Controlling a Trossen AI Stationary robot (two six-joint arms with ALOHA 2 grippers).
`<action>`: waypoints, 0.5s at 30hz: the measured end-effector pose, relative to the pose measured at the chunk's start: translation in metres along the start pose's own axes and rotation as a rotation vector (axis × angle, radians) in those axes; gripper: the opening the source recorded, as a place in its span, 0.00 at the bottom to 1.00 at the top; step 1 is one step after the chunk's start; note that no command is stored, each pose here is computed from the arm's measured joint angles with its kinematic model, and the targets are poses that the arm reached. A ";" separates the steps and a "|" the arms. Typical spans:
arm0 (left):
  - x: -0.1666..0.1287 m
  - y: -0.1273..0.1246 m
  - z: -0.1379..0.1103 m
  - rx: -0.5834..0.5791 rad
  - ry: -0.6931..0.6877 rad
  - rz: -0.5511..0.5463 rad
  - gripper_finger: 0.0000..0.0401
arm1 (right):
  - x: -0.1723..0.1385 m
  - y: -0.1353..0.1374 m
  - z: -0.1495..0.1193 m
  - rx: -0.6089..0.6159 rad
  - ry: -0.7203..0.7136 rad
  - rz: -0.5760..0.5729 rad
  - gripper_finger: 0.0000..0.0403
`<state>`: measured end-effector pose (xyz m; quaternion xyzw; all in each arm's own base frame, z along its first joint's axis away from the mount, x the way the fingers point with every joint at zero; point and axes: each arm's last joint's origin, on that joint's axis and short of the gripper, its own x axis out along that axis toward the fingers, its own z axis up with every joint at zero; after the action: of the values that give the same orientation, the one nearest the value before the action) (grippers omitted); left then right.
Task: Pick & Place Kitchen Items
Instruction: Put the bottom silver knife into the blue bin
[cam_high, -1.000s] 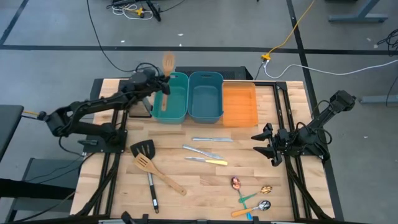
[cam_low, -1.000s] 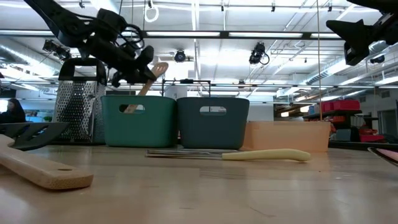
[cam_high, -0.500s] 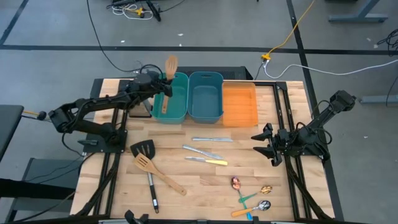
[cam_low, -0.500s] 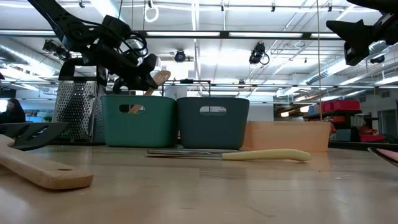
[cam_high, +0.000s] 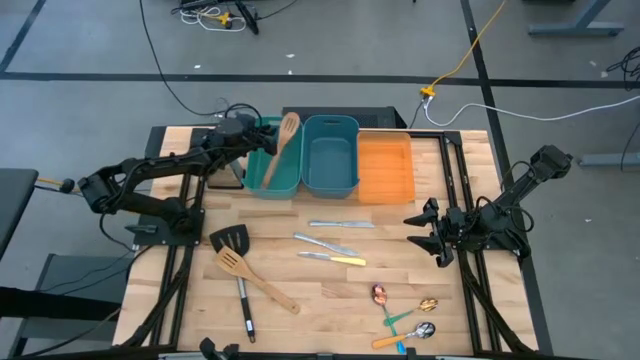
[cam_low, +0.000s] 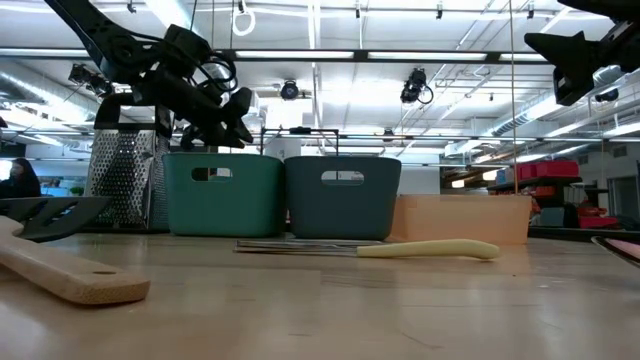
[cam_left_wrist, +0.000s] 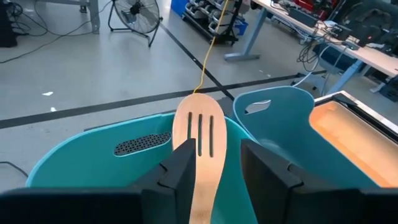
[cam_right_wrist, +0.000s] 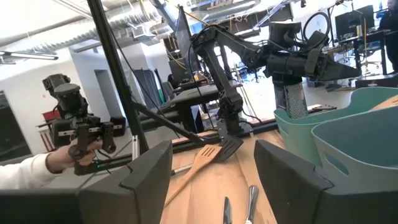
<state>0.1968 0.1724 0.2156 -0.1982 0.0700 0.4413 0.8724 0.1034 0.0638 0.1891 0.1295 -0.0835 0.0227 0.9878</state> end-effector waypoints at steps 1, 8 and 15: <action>0.000 0.000 0.000 0.004 0.000 0.000 0.32 | 0.000 0.000 0.000 0.000 0.000 0.000 0.60; 0.000 -0.001 0.000 0.012 0.011 -0.035 0.32 | 0.000 0.000 0.000 0.000 0.000 0.000 0.60; -0.004 -0.010 0.012 0.053 0.005 -0.216 0.33 | 0.000 0.000 0.000 -0.001 0.001 -0.001 0.60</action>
<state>0.2020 0.1688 0.2309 -0.1826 0.0621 0.3422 0.9196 0.1034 0.0637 0.1889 0.1291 -0.0828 0.0224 0.9879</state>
